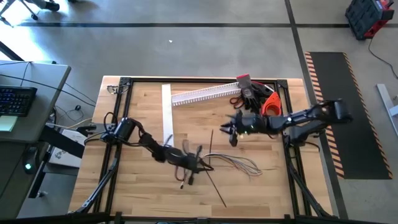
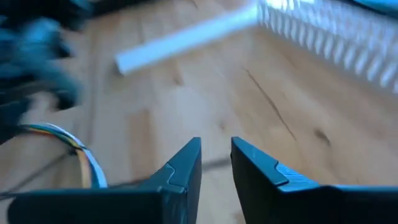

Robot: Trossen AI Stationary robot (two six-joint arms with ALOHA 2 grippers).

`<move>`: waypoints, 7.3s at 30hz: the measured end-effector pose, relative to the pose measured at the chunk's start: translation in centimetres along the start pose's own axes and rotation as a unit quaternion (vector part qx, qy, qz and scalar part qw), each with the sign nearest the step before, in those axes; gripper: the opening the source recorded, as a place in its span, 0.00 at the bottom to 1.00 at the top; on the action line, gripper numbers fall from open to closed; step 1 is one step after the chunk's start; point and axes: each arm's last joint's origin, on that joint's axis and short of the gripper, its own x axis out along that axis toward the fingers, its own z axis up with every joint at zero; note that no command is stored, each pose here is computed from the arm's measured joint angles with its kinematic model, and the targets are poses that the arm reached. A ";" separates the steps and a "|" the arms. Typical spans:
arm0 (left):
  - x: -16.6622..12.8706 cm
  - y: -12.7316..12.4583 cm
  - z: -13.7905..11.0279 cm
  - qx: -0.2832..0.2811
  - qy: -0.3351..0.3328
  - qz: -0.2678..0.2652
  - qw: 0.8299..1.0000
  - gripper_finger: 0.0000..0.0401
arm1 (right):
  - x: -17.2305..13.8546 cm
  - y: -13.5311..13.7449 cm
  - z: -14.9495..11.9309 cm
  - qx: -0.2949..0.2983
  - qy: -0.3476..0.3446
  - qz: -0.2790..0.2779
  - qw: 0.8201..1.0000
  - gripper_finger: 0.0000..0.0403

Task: Ziptie cables
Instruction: Wrap the cable wires with the black zip tie

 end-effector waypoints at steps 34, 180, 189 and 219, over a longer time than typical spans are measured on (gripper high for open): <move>-1.6 0.2 -3.7 -0.077 0.005 -0.069 0.995 0.00 | 5.6 -1.8 -4.2 0.184 0.102 -0.113 0.971 0.56; 1.6 3.4 0.2 0.055 0.256 0.111 0.959 0.32 | -1.3 21.9 -5.4 0.025 0.237 -0.155 0.959 0.00; 1.2 4.2 -0.7 0.035 0.307 0.120 0.943 0.35 | -3.0 23.1 -6.0 0.052 0.223 -0.145 0.963 0.00; 0.8 0.3 -0.5 -0.031 0.323 0.094 0.941 0.06 | -3.2 21.2 -3.8 0.098 0.191 -0.197 0.957 0.00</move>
